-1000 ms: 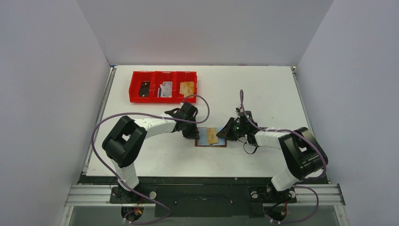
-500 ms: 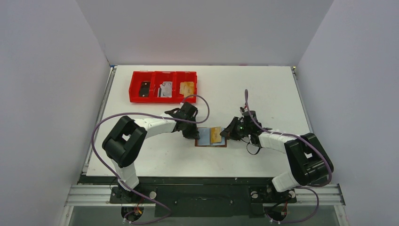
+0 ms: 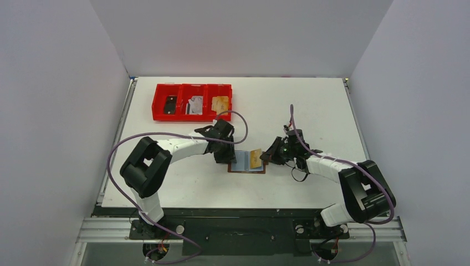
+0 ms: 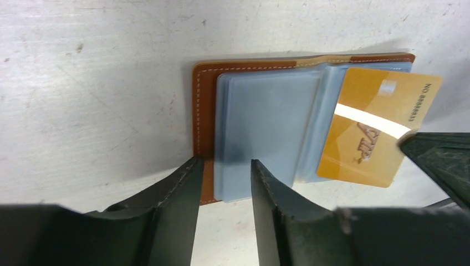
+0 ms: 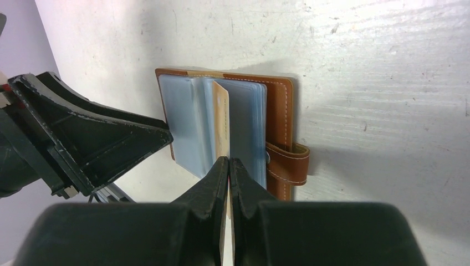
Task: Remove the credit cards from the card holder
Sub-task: Remove the credit card from the card holder.
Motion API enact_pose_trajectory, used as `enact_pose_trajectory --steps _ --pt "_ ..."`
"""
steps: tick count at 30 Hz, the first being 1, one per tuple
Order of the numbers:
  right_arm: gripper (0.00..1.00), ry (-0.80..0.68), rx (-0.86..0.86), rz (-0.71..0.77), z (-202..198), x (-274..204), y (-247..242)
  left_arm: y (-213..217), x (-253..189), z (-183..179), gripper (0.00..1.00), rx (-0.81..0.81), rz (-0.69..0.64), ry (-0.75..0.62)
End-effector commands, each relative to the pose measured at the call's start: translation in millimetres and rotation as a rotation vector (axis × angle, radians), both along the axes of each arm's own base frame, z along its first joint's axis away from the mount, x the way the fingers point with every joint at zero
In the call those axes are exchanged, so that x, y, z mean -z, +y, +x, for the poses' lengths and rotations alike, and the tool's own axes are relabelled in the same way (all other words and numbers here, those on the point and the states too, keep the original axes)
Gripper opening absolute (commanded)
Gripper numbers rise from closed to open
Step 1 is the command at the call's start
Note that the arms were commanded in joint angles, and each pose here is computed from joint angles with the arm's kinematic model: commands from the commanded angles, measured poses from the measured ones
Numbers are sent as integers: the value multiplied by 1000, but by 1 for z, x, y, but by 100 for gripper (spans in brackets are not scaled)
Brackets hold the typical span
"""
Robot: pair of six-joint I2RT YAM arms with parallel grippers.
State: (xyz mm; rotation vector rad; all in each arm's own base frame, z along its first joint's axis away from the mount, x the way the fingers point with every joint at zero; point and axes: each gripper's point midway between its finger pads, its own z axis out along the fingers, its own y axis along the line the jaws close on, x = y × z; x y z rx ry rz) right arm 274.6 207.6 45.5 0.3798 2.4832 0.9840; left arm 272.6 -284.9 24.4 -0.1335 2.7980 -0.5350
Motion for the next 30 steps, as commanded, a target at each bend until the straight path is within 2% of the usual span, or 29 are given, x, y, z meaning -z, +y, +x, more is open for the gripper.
enact_pose_trajectory --steps 1,6,16,30 --pt "0 -99 4 50 20 -38 7 6 -40 10 39 27 21 -82" --pt "0 -115 1 83 24 -51 12 -4 -78 19 44 47 -94 -138" --pt "0 -141 -4 200 25 -84 25 -25 -109 17 52 94 -410 -132" --pt "0 -197 -40 400 25 -147 43 -46 -151 16 54 139 -746 -133"
